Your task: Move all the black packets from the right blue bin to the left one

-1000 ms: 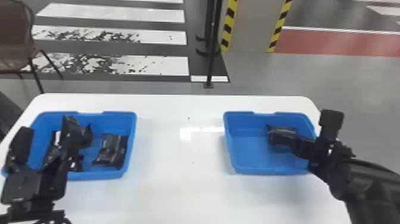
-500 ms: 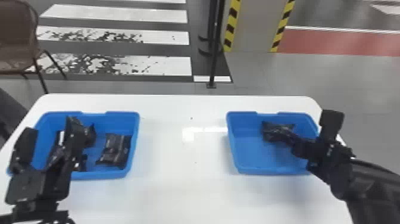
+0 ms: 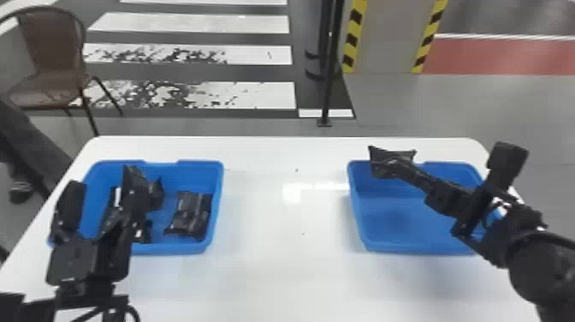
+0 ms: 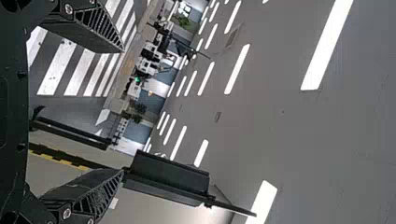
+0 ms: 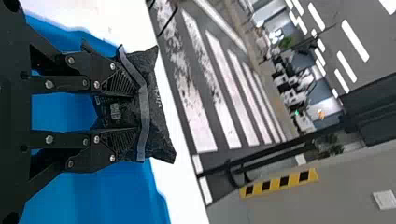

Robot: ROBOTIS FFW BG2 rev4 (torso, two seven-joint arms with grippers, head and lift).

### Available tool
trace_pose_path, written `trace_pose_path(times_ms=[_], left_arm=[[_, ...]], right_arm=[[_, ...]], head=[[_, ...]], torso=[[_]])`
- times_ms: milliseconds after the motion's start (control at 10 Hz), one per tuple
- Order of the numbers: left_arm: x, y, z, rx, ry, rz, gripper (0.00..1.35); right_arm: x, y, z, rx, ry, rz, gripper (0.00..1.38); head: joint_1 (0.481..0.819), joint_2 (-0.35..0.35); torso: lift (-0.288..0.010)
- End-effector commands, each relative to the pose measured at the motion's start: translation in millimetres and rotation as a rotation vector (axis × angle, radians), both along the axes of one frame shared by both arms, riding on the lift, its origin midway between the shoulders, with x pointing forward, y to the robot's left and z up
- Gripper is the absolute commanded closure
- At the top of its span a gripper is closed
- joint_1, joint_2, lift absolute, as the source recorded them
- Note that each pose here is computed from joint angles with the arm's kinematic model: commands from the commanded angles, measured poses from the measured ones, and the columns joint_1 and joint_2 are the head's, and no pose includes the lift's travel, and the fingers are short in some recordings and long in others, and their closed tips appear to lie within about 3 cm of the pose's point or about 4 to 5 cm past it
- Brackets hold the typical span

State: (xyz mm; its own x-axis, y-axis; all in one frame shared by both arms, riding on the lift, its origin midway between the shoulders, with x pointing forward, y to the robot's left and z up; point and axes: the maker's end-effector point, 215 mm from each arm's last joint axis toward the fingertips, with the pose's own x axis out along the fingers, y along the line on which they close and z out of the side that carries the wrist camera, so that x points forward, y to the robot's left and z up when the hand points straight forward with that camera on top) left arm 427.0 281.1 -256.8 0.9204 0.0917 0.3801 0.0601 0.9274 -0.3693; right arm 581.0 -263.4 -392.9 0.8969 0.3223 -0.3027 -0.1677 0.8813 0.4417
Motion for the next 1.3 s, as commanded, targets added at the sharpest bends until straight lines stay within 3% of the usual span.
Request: trace_pose_path(times_ms=[0, 300, 500, 700, 1000, 1200], left_arm=[[-0.5, 1.6, 1.7, -0.001, -0.006, 0.004, 0.12], [1.6, -3.4, 4.2, -0.007, -0.012, -0.004, 0.12], [4.2, -7.9, 5.7, -0.011, -0.015, -0.014, 0.12], [6.4, -15.2, 2.6, -0.035, -0.006, -0.032, 0.12], [14.7, -44.7, -7.4, -0.138, 0.024, -0.116, 0.11], [20.8, -65.7, -5.9, -0.146, 0.04, -0.181, 0.11]], right_arm=[[-6.3, 45.1, 34.7, 0.113, -0.064, 0.095, 0.89], [-19.3, 156.0, 94.5, 0.37, -0.139, 0.388, 0.89], [-16.8, 196.1, 110.8, 0.491, -0.179, 0.522, 0.89], [-14.1, 220.8, 104.0, 0.513, -0.189, 0.586, 0.89], [-49.6, 283.1, 71.7, 0.58, -0.076, 0.692, 0.89], [-75.3, 322.4, 68.6, 0.603, -0.031, 0.778, 0.89]], head=[[0.695, 0.011], [0.695, 0.111], [0.692, 0.197], [0.674, 0.231], [0.693, 0.259], [0.695, 0.284]], torso=[[-0.14], [-0.14], [-0.14], [-0.14], [-0.14], [-0.14]])
